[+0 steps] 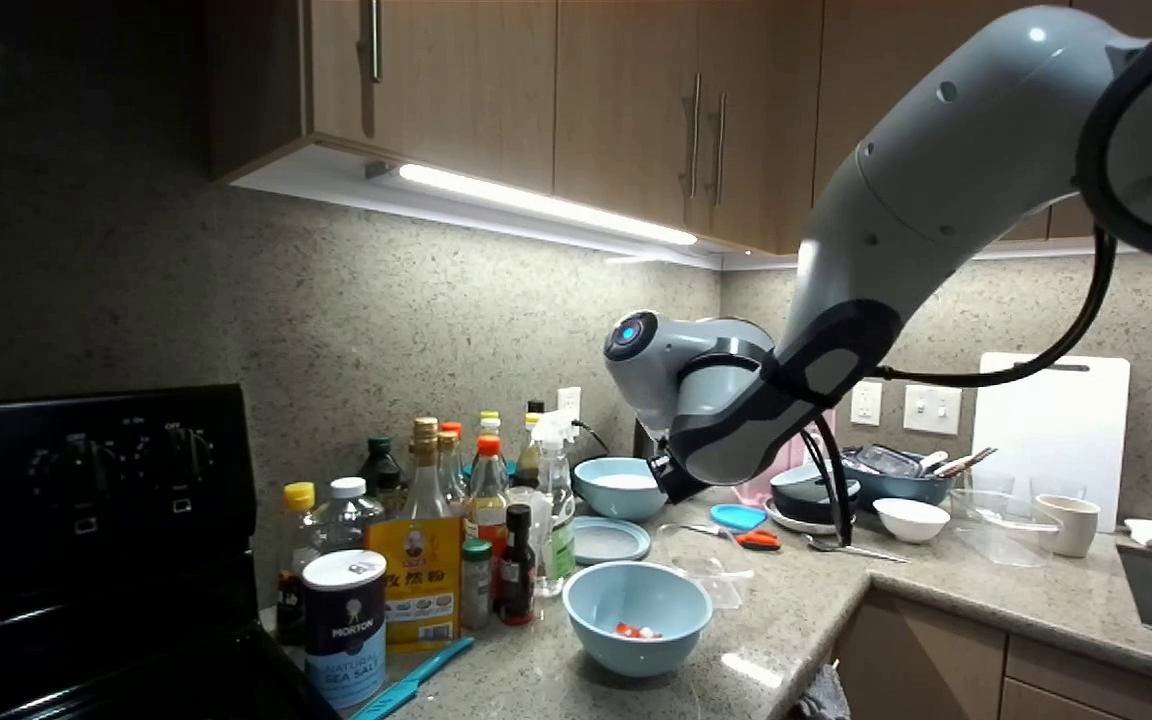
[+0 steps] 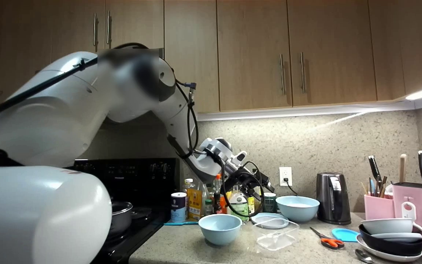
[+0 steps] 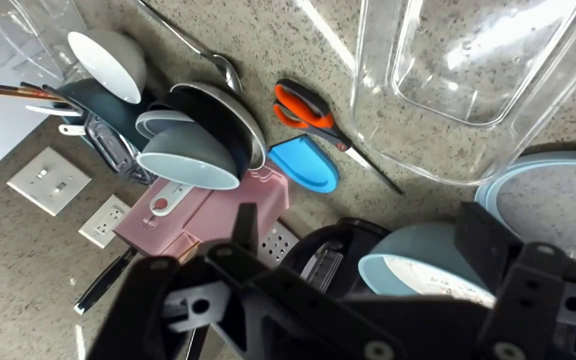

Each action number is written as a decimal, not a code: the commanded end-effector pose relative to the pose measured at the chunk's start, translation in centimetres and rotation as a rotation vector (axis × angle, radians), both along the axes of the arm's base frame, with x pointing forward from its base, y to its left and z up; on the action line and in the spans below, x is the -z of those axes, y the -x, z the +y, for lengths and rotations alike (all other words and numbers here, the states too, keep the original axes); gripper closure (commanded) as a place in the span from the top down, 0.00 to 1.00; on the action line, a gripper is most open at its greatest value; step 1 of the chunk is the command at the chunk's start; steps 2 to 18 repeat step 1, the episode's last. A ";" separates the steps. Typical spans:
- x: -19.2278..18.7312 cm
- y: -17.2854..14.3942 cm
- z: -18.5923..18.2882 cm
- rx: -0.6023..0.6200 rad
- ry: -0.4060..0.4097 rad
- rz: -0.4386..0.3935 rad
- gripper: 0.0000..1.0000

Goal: Pour the contents from the clear bowl into the blue bowl

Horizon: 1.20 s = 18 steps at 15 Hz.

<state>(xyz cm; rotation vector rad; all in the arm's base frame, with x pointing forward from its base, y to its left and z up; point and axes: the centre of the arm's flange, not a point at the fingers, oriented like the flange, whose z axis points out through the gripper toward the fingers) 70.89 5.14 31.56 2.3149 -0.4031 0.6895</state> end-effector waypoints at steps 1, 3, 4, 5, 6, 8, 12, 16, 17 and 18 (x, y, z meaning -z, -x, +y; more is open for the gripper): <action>-0.3 0.4 0.4 0.004 0.006 -0.014 1.00; -0.3 0.4 0.4 0.004 0.006 -0.014 1.00; -0.3 0.4 0.4 0.004 0.006 -0.014 1.00; -0.3 0.4 0.4 0.004 0.006 -0.014 1.00; -0.3 0.4 0.4 0.004 0.006 -0.014 1.00; -0.3 0.4 0.4 0.004 0.006 -0.014 1.00; -0.3 0.4 0.4 0.004 0.006 -0.014 1.00; -0.3 0.4 0.4 0.004 0.006 -0.014 1.00; -0.3 0.4 0.4 0.004 0.006 -0.014 1.00; -0.3 0.4 0.4 0.004 0.006 -0.014 1.00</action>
